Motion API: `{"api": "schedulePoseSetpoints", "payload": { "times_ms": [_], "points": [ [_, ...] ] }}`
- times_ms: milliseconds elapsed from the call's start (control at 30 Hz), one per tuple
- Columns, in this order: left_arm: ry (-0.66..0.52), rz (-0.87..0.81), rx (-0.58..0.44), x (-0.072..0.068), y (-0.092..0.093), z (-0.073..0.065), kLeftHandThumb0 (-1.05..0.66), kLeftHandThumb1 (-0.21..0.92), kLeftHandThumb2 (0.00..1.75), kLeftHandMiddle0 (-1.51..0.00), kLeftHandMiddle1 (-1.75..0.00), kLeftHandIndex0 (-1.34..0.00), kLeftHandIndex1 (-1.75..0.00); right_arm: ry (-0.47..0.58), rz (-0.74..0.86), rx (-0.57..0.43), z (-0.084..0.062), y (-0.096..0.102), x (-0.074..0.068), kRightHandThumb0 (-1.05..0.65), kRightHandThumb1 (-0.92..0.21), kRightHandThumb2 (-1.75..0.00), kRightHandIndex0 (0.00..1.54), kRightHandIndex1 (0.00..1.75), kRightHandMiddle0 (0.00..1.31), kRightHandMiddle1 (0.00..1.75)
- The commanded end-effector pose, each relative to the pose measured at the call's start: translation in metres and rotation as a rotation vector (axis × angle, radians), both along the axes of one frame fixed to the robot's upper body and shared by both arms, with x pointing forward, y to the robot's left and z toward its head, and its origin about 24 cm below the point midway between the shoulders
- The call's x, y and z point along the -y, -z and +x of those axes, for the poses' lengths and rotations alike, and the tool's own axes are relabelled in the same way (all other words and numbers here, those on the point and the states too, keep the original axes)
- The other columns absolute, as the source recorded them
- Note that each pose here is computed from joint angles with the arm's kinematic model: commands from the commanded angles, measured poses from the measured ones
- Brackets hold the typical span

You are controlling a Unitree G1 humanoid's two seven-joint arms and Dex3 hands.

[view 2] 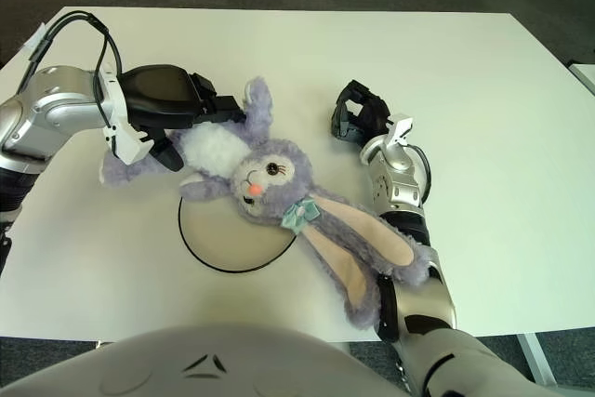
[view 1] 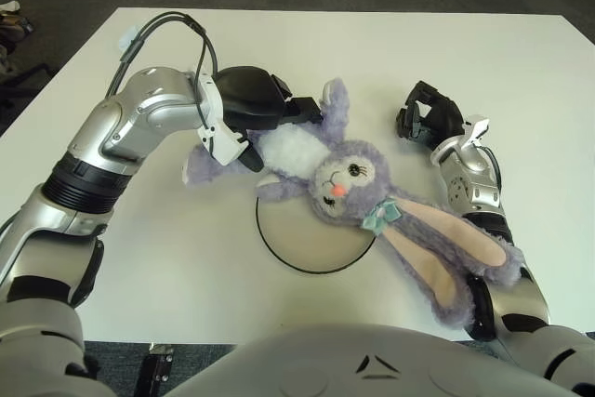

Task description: Put the doll into the plate.

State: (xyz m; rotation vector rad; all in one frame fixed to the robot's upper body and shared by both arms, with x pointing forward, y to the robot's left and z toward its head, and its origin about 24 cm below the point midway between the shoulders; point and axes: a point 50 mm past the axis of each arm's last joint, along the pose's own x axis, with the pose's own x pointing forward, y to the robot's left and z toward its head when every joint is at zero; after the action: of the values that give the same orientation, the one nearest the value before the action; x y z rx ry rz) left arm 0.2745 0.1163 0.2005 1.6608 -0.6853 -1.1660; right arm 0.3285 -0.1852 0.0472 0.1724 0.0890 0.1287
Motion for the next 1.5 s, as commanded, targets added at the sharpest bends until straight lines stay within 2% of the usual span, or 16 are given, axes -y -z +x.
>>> {"api": "schedulePoseSetpoints", "payload": {
  "times_ms": [0,233,333,467,533,600,633,733,833,1133,1467],
  "points": [
    [0.023,0.001,-0.031,-0.001,0.005,-0.003,-0.62,0.55,0.83,-0.85,-1.75,0.0,-1.04,0.001,0.026,-0.215,-0.022,0.045,-0.002,-0.49,-0.29,-1.35,1.08,1.75,0.63,1.75],
    [0.046,-0.007,-0.006,-0.001,0.005,-0.002,-0.61,0.52,0.87,-0.91,-1.75,0.0,-1.19,0.002,0.033,-0.213,-0.022,0.045,-0.002,-0.49,-0.29,-1.35,1.07,1.75,0.63,1.75],
    [0.092,-0.003,0.015,0.001,0.007,-0.001,-0.6,0.51,0.89,-0.93,-1.75,0.0,-1.26,0.001,0.03,-0.214,-0.022,0.044,-0.002,-0.49,-0.29,-1.35,1.07,1.75,0.63,1.75],
    [0.106,-0.016,0.007,0.002,0.007,0.0,-0.57,0.47,0.94,-0.9,-1.75,-0.02,-1.34,0.003,0.024,-0.215,-0.022,0.044,-0.002,-0.49,-0.29,-1.35,1.08,1.75,0.63,1.75],
    [0.101,-0.028,-0.013,0.002,0.008,0.002,-0.54,0.44,0.98,-0.89,-1.75,-0.06,-1.43,0.004,0.023,-0.216,-0.022,0.044,-0.002,-0.49,-0.29,-1.35,1.08,1.75,0.63,1.75],
    [0.085,-0.035,-0.047,0.002,0.01,0.003,-0.46,0.55,0.87,-0.89,-1.75,-0.24,-1.53,0.005,0.022,-0.215,-0.022,0.044,-0.002,-0.49,-0.29,-1.35,1.08,1.75,0.63,1.75],
    [0.068,-0.037,-0.074,0.002,0.01,0.004,-0.44,0.56,0.88,-0.91,-1.75,-0.33,-1.56,0.006,0.022,-0.215,-0.022,0.044,-0.002,-0.49,-0.29,-1.35,1.08,1.75,0.63,1.75],
    [0.043,-0.039,-0.112,0.002,0.011,0.005,-0.42,0.53,0.96,-0.96,-1.75,-0.44,-1.64,0.006,0.022,-0.216,-0.022,0.044,-0.002,-0.49,-0.29,-1.35,1.09,1.75,0.63,1.75],
    [0.023,-0.041,-0.123,0.005,0.01,0.005,-0.42,0.5,1.02,-0.99,-1.75,-0.48,-1.68,0.006,0.023,-0.216,-0.022,0.044,-0.001,-0.49,-0.29,-1.35,1.09,1.75,0.63,1.75],
    [-0.014,-0.051,-0.112,0.016,-0.001,0.0,-0.43,0.45,1.13,-1.04,-1.75,-0.49,-1.74,0.009,0.025,-0.22,-0.022,0.044,-0.001,-0.49,-0.29,-1.35,1.08,1.75,0.63,1.75],
    [-0.082,-0.012,-0.02,0.011,-0.008,0.001,-0.42,0.49,1.09,-1.17,-1.75,-0.46,-1.75,0.013,0.021,-0.218,-0.022,0.044,-0.002,-0.49,-0.29,-1.35,1.08,1.75,0.63,1.75]
  ]
}}
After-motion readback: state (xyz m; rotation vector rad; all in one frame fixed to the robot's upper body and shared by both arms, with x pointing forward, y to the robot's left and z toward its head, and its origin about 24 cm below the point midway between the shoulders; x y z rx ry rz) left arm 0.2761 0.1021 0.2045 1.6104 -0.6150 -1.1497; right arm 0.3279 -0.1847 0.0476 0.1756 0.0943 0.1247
